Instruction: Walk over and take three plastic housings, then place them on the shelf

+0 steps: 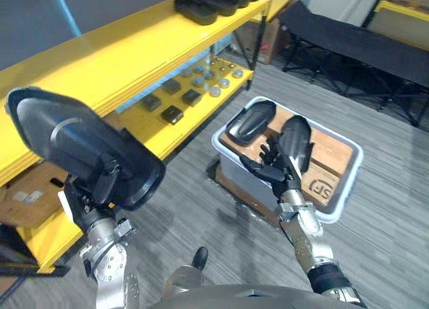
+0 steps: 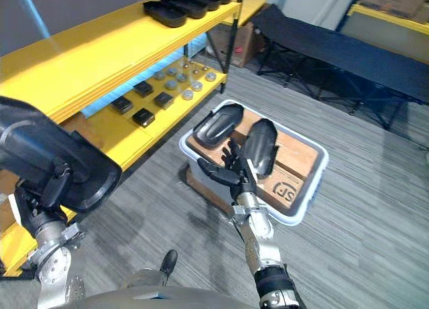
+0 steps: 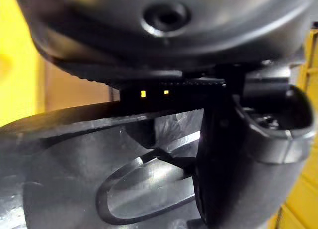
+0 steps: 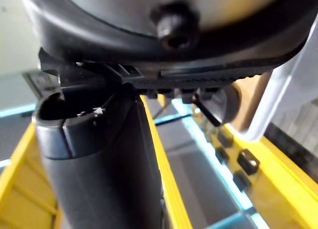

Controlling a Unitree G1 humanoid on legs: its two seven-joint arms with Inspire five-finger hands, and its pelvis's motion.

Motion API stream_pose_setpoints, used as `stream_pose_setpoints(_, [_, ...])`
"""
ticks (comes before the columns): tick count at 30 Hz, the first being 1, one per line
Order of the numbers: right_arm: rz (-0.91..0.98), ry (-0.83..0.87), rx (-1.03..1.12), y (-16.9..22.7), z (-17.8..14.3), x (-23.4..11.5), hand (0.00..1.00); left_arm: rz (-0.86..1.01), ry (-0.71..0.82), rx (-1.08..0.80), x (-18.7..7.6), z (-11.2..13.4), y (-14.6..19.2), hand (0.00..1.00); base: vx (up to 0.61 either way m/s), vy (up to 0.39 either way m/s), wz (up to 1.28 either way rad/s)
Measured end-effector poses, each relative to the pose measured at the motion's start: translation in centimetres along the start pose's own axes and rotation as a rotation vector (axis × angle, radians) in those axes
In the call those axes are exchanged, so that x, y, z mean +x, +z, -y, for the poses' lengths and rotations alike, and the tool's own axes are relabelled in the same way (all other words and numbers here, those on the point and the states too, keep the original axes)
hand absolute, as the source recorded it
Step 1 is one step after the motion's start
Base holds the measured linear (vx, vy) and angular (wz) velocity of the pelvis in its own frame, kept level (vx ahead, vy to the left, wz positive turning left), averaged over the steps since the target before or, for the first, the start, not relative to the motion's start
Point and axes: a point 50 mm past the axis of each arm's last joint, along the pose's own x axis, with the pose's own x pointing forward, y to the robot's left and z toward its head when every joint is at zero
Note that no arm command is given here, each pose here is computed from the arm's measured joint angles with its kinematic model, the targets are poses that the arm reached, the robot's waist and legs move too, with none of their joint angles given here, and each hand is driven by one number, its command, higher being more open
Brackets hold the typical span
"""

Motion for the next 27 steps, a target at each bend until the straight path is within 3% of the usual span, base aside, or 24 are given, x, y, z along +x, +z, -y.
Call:
stream_pose_setpoints(8, [-0.085,0.183,-0.1,-1.6,-3.8,-0.1,1.0,-0.029,-0.075,0.012,-0.7,-0.3,-0.4,0.0,-0.01,0.005,0.06])
stream_pose_setpoints(10, [-0.102,0.152,-0.103,-1.8,-3.4,-0.1,1.0,-0.031,-0.107,-0.003,-0.6,-0.1,-0.4,0.0,-0.12,-0.018,0.79])
stream_pose_setpoints(14, [-0.1,-0.028,-0.177,-0.7,1.2,-0.6,1.0,-0.045,-0.278,-0.065,-0.9,2.5,-0.6,0.0,-0.1,0.032,1.13])
stream_pose_setpoints(16, [-0.093,-0.052,-0.191,-0.3,2.1,-0.6,1.0,-0.053,-0.29,-0.068,-1.1,2.8,-0.7,0.0,-0.06,0.076,0.16])
stream_pose_setpoints(21, [-0.086,-0.044,-0.171,-0.5,1.5,-0.6,1.0,-0.043,-0.364,-0.051,-0.9,3.3,-0.5,0.0,-0.01,0.059,0.02])
stream_pose_setpoints(24, [-0.045,-0.17,-0.153,0.0,3.5,-2.4,1.0,-0.009,-0.622,-0.045,-0.5,6.7,-0.1,0.0,0.01,0.036,1.3])
stream_pose_setpoints(27, [0.017,-0.218,-0.151,1.2,4.4,-3.3,1.0,0.038,-0.747,-0.047,-0.2,8.4,0.7,0.0,0.02,-0.054,0.69])
